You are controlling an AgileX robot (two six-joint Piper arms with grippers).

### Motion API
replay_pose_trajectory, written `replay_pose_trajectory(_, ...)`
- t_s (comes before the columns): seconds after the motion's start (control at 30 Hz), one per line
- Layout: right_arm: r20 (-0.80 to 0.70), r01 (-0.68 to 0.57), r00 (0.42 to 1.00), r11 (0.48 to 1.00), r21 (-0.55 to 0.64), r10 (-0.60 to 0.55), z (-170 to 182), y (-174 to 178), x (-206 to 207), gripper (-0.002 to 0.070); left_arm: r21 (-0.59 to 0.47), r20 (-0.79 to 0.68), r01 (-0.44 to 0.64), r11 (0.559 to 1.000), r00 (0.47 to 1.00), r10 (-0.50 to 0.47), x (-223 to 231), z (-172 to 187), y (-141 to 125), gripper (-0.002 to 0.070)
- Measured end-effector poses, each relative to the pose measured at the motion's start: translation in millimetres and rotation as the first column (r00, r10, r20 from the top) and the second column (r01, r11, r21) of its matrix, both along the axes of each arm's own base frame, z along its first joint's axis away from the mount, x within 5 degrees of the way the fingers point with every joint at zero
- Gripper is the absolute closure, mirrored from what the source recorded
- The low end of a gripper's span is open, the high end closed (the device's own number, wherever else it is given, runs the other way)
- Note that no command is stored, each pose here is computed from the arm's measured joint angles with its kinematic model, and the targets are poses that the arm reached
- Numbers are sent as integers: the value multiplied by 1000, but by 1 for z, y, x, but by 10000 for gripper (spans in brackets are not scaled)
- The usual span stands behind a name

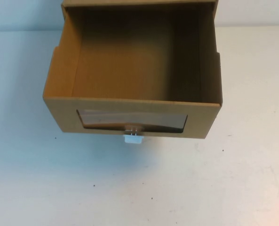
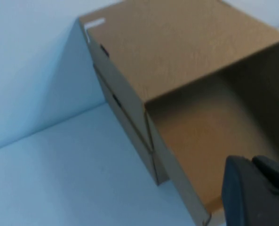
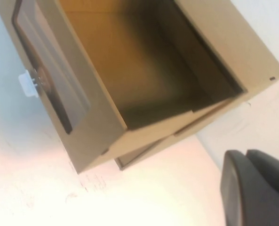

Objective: Open the shoe box
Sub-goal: 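Pull the top drawer of the cardboard box fully open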

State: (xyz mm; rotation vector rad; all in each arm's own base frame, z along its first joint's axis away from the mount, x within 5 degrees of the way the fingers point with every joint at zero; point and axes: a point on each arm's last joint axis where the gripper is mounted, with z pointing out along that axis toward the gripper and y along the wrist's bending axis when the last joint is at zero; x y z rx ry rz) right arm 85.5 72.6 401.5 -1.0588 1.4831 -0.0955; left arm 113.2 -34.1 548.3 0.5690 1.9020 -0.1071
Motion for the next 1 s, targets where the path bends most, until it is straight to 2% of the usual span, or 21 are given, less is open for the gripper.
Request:
replay_pose_trajectory(0.23,-35,55,998,996,66,-53,-14,-33,-11,689,30,-14,-128,991,992,129,-49,-85,17,680)
replay_pose_trajectory(0.43,-130,94,988,990,102,-81,-22,-47,-16,689,-124,41,-193,973,979,200,-58,-163,19,680)
replay_pose_trajectory(0.6,-132,71,990,991,111,-56,-41,-52,-20,689,-204,-23,-212,956,977,212,-47,-225,16,680)
replay_pose_trajectory(0.73,-126,21,992,985,171,1,-70,-55,-25,689,-217,-54,-232,948,973,225,-39,-253,15,680)
replay_pose_trajectory(0.87,-174,48,985,972,231,-7,-100,-59,-28,689,-233,-37,-238,943,971,237,-36,-259,16,680)
replay_pose_trajectory(1.0,-194,64,981,969,237,-17,-116,-62,-28,689,-243,-18,-238,940,970,241,-35,-258,16,680)
